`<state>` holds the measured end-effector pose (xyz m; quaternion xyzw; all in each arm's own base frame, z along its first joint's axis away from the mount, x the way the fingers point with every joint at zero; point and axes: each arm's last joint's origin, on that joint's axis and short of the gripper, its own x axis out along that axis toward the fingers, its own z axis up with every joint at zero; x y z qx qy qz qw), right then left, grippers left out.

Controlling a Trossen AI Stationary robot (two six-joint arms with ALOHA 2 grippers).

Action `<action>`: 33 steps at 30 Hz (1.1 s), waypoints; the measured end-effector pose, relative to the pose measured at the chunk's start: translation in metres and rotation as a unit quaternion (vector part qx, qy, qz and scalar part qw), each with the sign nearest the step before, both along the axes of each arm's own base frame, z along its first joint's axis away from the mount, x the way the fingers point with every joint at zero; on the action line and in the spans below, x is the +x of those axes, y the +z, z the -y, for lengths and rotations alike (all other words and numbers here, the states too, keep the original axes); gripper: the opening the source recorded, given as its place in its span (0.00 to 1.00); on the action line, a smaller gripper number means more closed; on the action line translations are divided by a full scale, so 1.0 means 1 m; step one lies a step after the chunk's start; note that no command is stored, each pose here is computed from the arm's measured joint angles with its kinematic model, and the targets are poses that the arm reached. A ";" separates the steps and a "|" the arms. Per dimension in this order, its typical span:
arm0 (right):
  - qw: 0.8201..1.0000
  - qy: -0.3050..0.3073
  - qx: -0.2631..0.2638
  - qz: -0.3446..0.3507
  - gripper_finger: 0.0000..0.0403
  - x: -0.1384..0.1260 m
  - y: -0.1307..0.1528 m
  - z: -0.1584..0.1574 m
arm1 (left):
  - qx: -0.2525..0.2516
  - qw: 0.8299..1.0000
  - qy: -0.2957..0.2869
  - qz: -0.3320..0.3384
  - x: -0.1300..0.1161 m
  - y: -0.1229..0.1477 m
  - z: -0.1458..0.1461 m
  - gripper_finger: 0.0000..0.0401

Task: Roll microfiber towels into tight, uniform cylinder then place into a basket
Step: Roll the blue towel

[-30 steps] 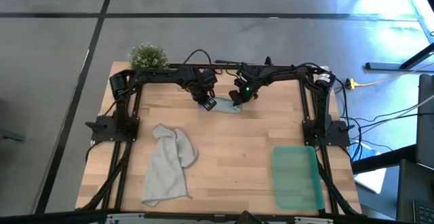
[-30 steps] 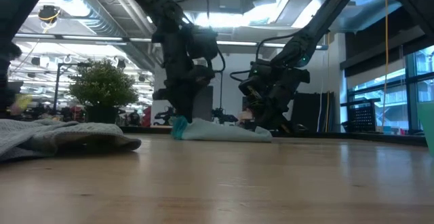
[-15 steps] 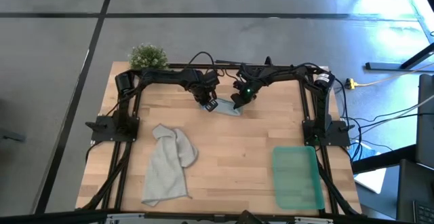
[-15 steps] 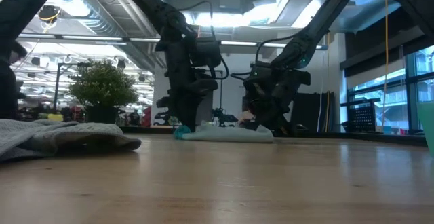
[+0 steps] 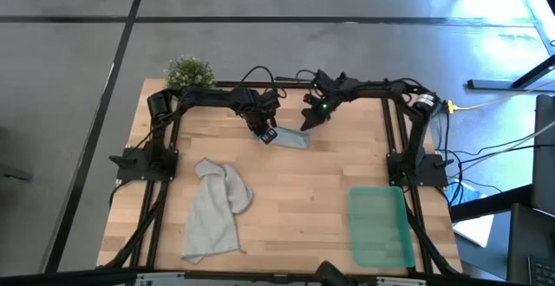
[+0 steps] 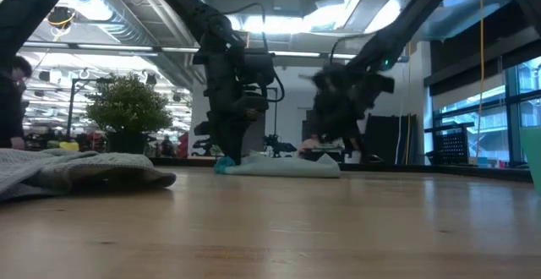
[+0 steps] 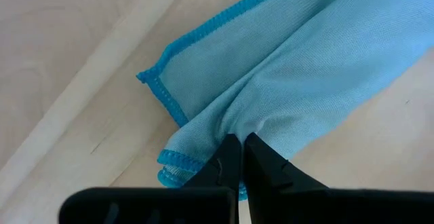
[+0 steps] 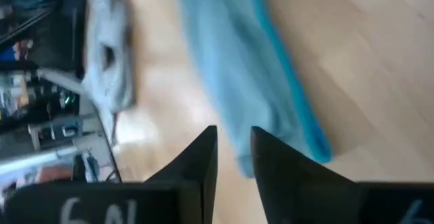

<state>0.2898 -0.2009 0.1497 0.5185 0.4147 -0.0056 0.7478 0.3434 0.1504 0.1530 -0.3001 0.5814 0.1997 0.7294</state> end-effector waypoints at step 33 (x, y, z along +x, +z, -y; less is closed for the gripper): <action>0.933 0.205 -0.295 -0.002 0.22 0.043 0.009 -0.067 | -0.057 0.998 -0.019 0.002 -0.002 -0.001 0.006 0.00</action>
